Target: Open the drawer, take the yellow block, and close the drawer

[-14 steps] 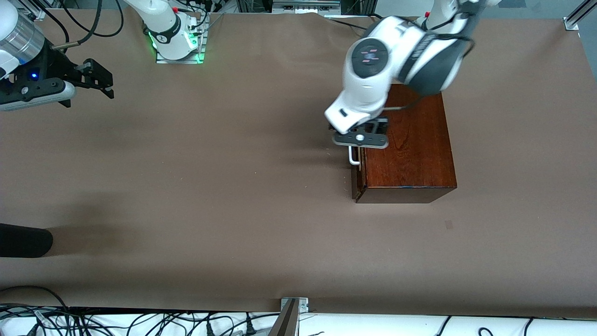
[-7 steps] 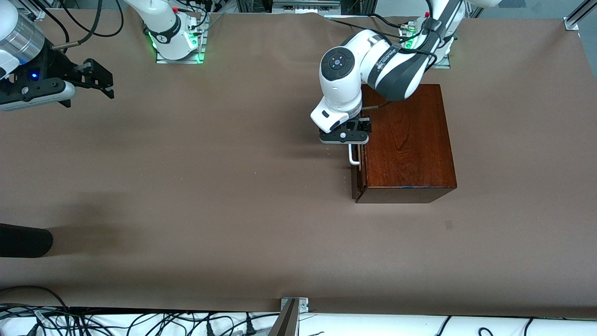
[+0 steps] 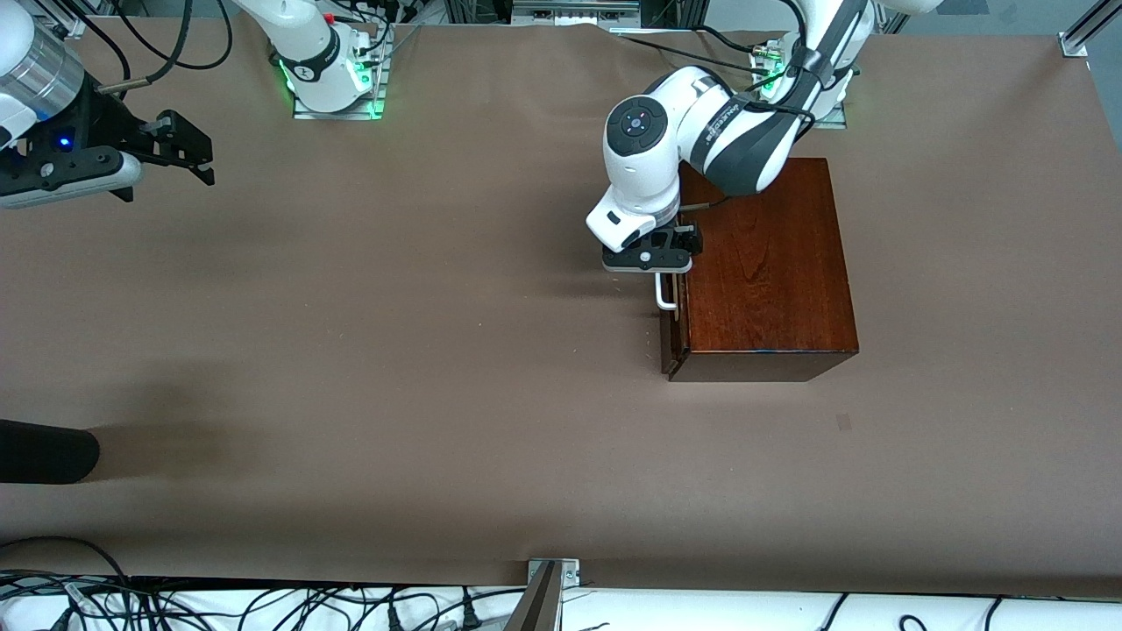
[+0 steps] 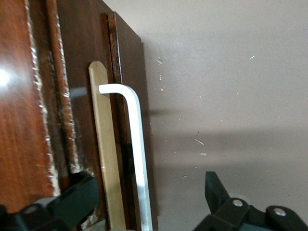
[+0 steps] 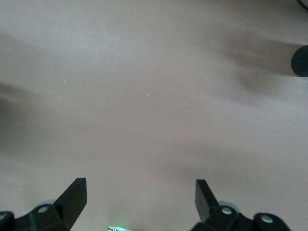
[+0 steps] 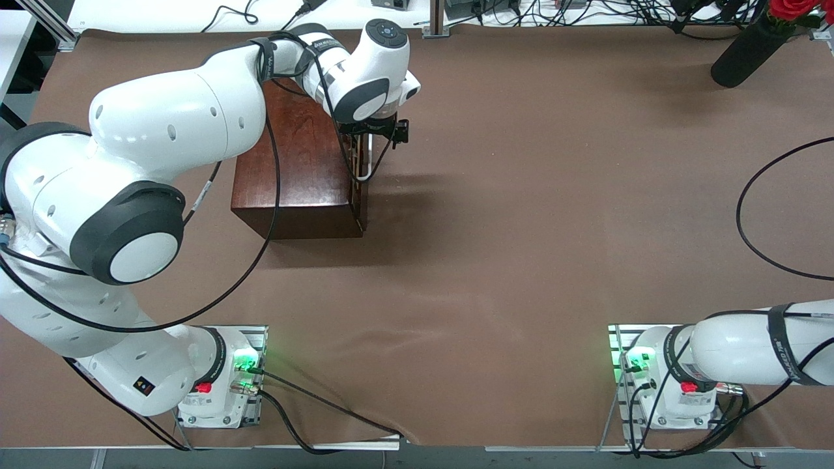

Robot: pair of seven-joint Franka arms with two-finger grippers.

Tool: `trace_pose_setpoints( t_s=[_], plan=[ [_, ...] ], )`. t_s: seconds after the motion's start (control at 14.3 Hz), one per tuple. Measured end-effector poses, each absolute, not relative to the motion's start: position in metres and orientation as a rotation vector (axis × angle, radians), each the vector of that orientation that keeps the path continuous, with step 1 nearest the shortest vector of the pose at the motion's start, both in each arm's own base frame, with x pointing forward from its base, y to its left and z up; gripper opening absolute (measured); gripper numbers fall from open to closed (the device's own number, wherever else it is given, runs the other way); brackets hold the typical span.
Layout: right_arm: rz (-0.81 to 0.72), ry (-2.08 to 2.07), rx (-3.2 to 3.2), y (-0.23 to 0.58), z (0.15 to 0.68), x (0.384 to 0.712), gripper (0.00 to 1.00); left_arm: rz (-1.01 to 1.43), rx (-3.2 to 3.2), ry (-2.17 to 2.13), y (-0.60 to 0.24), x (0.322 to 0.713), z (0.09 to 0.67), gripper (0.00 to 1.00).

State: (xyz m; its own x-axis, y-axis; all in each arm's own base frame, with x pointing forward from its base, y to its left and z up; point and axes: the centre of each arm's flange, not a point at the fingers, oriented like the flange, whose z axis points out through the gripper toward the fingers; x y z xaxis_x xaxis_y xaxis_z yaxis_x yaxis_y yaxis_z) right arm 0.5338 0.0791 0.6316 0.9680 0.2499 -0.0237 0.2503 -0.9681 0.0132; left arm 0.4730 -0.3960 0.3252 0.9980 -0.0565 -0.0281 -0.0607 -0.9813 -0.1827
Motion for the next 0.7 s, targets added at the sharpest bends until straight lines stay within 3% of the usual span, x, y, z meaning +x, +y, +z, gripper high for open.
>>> trace_pose_setpoints(
  t_s=[0.7],
  plan=[
    [-0.034,0.394,3.100,0.079,0.632,0.534,1.00,-0.021,-2.872,0.143,-0.404,0.465,0.341,1.00]
  ],
)
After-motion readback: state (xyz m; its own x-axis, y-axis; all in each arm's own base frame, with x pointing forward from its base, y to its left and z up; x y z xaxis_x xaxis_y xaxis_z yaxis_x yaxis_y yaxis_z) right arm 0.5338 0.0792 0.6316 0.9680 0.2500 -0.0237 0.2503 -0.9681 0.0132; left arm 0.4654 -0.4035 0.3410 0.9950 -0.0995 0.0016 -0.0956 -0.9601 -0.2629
